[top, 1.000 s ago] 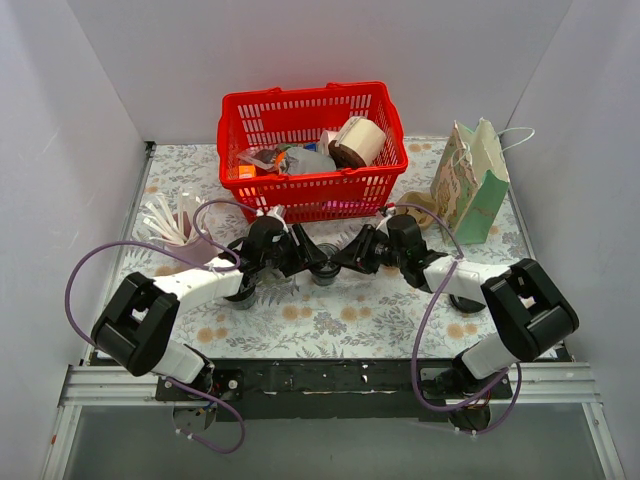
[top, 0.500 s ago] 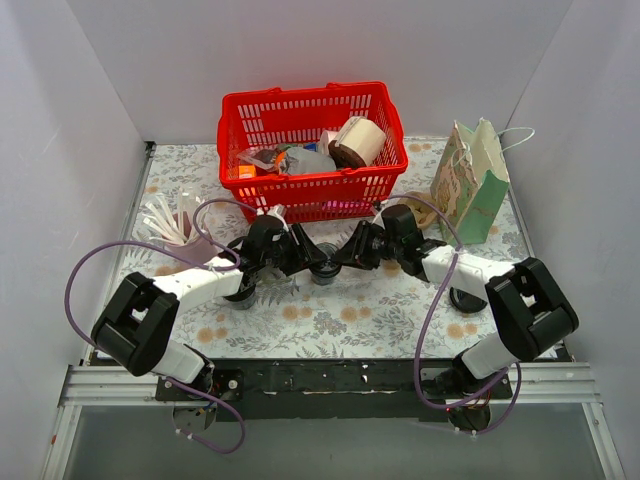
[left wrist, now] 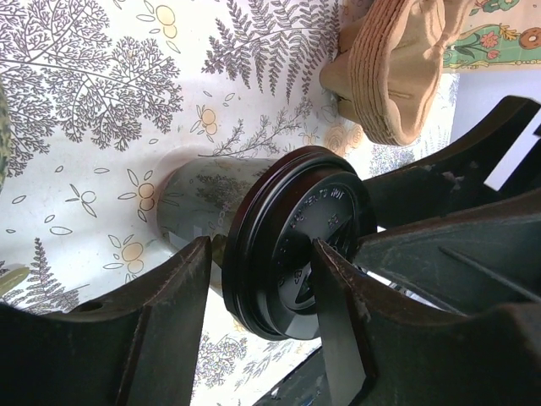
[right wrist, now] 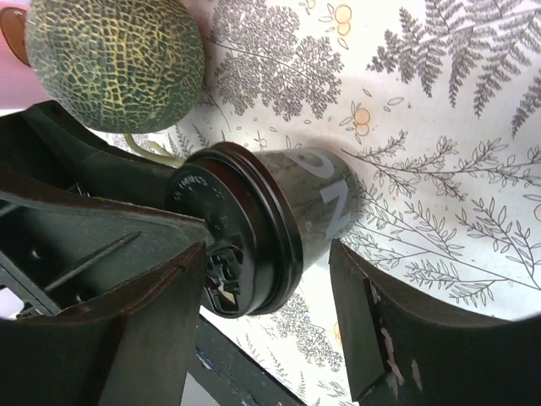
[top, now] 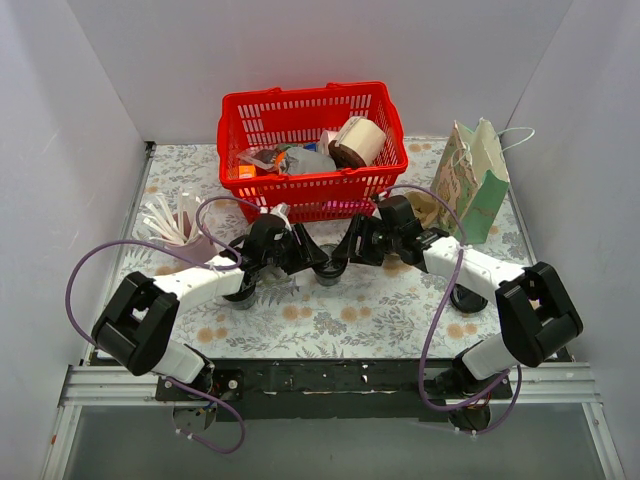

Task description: Pack the takeout coffee

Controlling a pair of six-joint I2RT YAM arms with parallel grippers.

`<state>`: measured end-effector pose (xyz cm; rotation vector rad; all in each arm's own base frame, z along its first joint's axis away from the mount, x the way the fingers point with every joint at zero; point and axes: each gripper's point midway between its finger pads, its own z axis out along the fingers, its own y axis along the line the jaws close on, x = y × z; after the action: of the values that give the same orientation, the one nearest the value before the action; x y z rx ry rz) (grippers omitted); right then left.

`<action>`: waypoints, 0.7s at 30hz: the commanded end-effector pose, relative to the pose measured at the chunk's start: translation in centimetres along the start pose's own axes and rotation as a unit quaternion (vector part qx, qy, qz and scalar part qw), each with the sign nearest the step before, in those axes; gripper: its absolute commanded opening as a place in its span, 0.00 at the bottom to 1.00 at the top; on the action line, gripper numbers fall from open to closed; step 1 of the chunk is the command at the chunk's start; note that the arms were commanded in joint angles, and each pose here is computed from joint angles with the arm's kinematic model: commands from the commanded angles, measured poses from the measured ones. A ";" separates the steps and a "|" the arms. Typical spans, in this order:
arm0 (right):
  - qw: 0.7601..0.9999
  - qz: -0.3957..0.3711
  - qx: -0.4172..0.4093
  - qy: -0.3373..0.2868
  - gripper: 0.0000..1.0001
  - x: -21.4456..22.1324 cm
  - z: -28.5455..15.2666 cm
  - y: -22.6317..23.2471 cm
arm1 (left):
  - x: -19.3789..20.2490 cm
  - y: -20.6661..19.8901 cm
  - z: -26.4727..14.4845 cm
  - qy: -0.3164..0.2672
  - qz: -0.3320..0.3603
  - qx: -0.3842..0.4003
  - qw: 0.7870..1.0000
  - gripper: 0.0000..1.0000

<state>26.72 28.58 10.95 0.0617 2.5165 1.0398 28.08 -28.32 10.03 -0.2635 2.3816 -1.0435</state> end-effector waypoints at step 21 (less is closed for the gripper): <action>0.992 -0.004 -0.086 0.088 0.15 2.7 0.0 2.1 | 1.5 1.4 1.2 0.044 0.029 -0.022 0.998 0.46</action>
<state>26.82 29.39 10.47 -0.0127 2.5530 1.1470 28.24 -28.89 9.88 -0.1898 2.3960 -1.0667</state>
